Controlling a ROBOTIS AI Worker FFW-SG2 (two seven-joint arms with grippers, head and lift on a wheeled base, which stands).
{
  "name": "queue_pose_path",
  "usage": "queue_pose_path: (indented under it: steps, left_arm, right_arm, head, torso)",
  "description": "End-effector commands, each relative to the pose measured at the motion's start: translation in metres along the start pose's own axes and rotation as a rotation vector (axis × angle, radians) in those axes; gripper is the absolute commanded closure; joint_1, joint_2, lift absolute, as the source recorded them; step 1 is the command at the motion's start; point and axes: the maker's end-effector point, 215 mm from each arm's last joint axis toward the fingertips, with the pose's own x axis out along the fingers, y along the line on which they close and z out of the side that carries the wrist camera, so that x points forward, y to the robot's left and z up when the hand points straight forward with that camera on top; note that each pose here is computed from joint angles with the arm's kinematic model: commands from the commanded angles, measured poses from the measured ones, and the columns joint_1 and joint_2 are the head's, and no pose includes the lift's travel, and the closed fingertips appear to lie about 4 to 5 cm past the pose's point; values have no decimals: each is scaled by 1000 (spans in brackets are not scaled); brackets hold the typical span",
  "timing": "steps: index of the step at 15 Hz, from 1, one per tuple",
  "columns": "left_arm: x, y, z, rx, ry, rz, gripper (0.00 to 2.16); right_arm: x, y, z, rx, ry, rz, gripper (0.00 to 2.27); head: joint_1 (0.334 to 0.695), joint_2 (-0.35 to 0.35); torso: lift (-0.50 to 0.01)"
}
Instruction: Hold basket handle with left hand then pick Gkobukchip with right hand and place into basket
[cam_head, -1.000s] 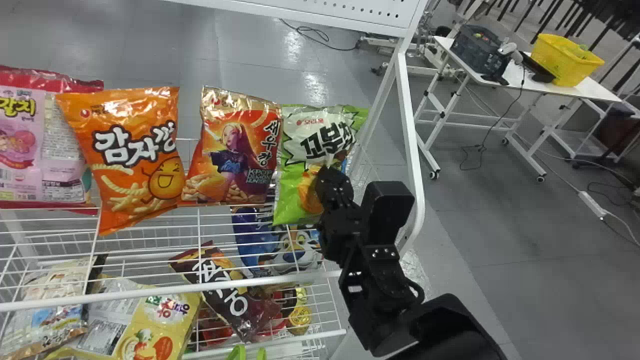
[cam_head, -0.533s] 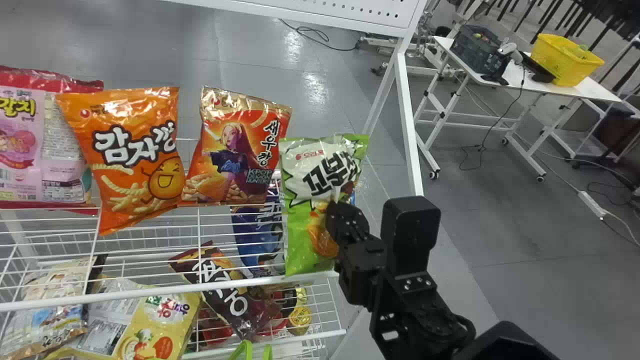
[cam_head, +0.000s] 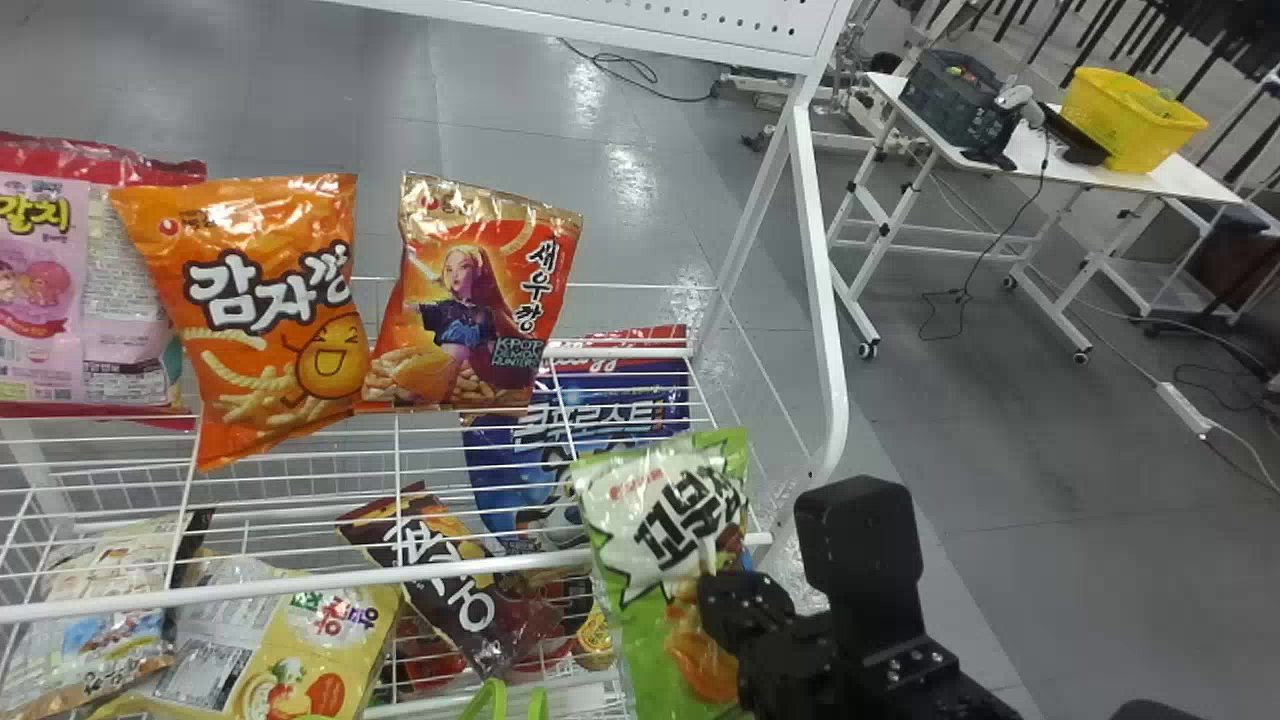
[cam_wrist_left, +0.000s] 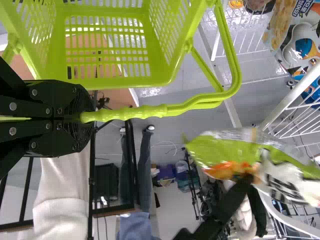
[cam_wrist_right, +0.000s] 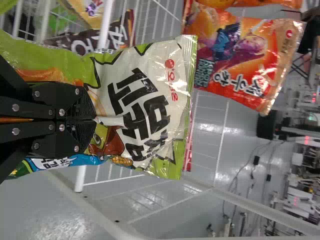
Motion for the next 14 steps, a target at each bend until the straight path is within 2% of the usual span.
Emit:
queue_pose_path:
  steps: [1,4,14]
  left_arm:
    - [-1,-1,1,0,-4,-2,2111]
    - [-1,-2,-1,-4,-3,-5,2111]
    - [-3,-5,-8,-11,-2,-17,2111]
  right_arm:
    - [-17,3,-40,-55,137,13,2003]
    - [-33,5,-79,-106,257,30,2003]
    - [-53,60,-118,-173,336,198,2000]
  head:
    - [695,-350]
    - [695,-350]
    - [695,-350]
  torso:
    - [-31]
    - [-31]
    - [-31]
